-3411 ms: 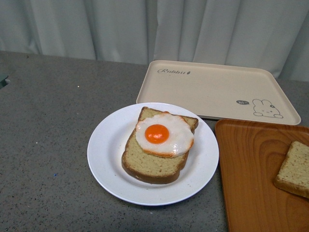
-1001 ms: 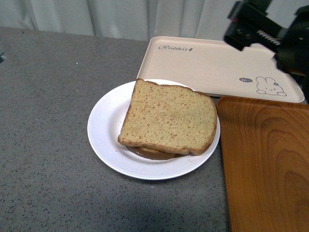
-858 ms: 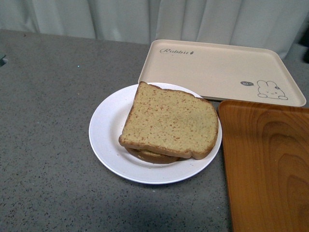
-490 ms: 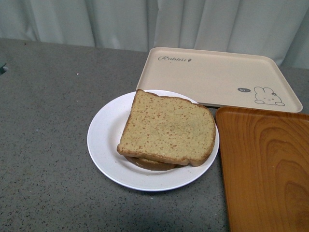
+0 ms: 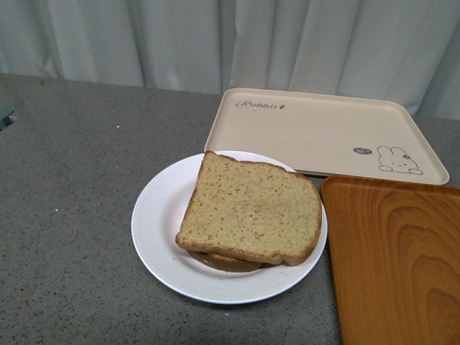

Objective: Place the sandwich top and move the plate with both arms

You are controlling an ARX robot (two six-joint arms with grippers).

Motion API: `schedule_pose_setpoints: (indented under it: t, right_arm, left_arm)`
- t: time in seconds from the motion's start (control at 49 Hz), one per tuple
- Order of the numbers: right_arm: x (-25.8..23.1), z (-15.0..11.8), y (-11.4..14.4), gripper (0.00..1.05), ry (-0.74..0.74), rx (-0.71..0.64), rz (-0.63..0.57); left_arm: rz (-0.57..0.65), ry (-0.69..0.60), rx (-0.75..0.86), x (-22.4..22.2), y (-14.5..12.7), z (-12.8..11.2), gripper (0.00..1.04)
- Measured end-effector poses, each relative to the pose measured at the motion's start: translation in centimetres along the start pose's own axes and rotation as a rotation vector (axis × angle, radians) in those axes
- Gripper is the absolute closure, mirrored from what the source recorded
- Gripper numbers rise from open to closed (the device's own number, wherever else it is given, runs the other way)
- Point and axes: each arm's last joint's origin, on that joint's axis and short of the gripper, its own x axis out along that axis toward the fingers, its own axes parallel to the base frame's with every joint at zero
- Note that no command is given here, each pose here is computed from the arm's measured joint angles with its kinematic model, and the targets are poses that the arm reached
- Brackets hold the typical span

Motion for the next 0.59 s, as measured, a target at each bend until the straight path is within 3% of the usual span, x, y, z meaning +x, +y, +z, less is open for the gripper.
schedule_pose_setpoints:
  t: [0.552,0.592]
  right_arm:
    - [0.0,0.0,0.0,1.04,0.0,0.0,0.0]
    - [0.01,-0.06,0.01,1.01,0.051,0.043,0.01]
  left_arm:
    - [-0.001,0.0,0.0,0.0,0.0,0.0,0.06]
    - [-0.001,0.0,0.0,0.0,0.0,0.0,0.06]
